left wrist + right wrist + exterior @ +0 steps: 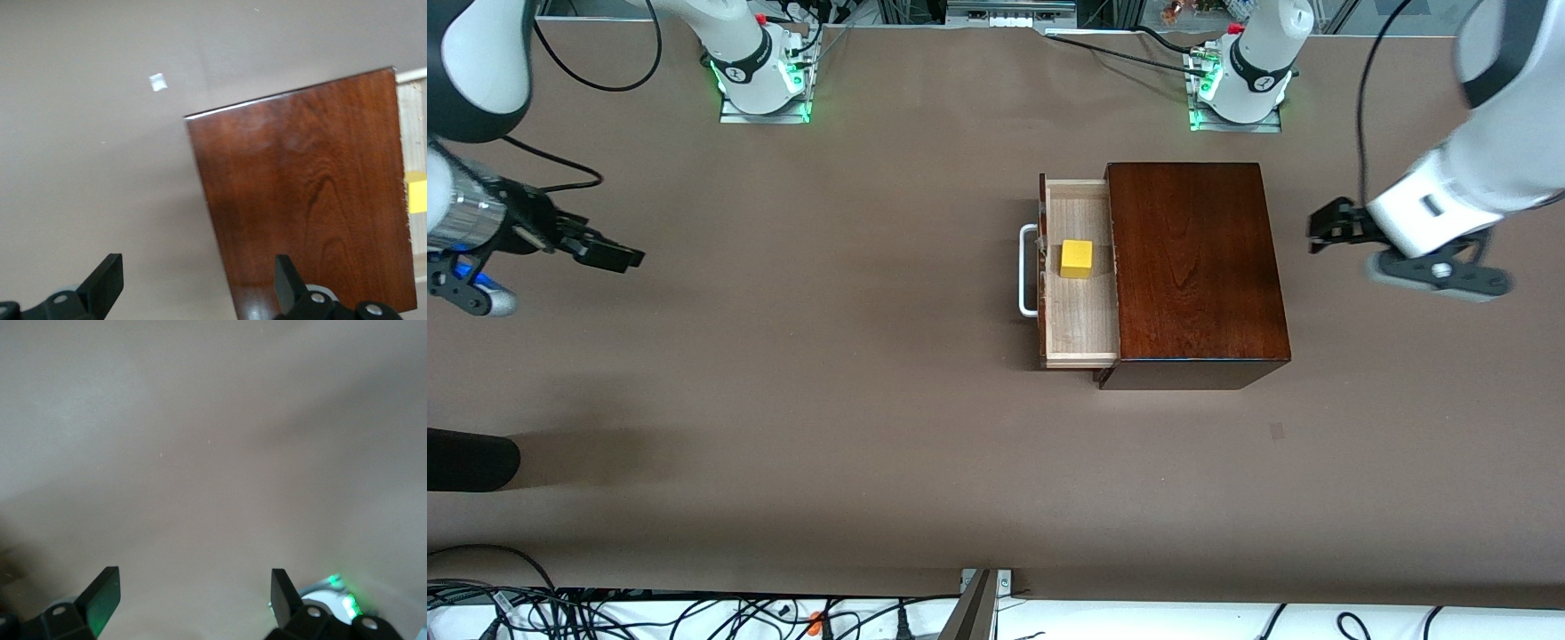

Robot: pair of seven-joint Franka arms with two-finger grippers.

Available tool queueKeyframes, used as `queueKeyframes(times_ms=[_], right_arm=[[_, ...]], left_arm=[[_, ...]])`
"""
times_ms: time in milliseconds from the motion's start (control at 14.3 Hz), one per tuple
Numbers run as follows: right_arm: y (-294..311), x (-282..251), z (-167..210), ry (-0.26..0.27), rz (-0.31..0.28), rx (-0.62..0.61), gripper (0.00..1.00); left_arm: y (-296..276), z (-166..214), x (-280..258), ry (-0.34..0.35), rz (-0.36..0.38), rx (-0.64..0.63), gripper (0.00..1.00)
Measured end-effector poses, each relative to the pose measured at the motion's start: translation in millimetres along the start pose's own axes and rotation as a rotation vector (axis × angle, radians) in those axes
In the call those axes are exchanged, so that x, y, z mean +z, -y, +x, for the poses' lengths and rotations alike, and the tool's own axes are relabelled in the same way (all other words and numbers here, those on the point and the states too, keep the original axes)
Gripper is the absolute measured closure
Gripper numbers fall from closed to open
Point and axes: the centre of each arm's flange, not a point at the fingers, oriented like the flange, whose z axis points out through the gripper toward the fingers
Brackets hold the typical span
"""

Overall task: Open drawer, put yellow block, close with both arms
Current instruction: 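Move the left gripper over the box toward the drawer handle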

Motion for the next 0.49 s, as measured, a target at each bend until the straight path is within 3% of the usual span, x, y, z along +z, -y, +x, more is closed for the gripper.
queueKeyframes(times_ms=[280,490], right_arm=[[-33.5,3.9,14.9,-0.019,-0.005,-0.103,0.0],[-24.6,5.3,13.3,-0.056,-0.063,-0.161,0.0]], left_arm=[[-95.7,16.0,27.1,0.043,-0.066,0.155,0.0],[-195.5,15.9,48.1,0.071,-0.065,0.396,0.0]])
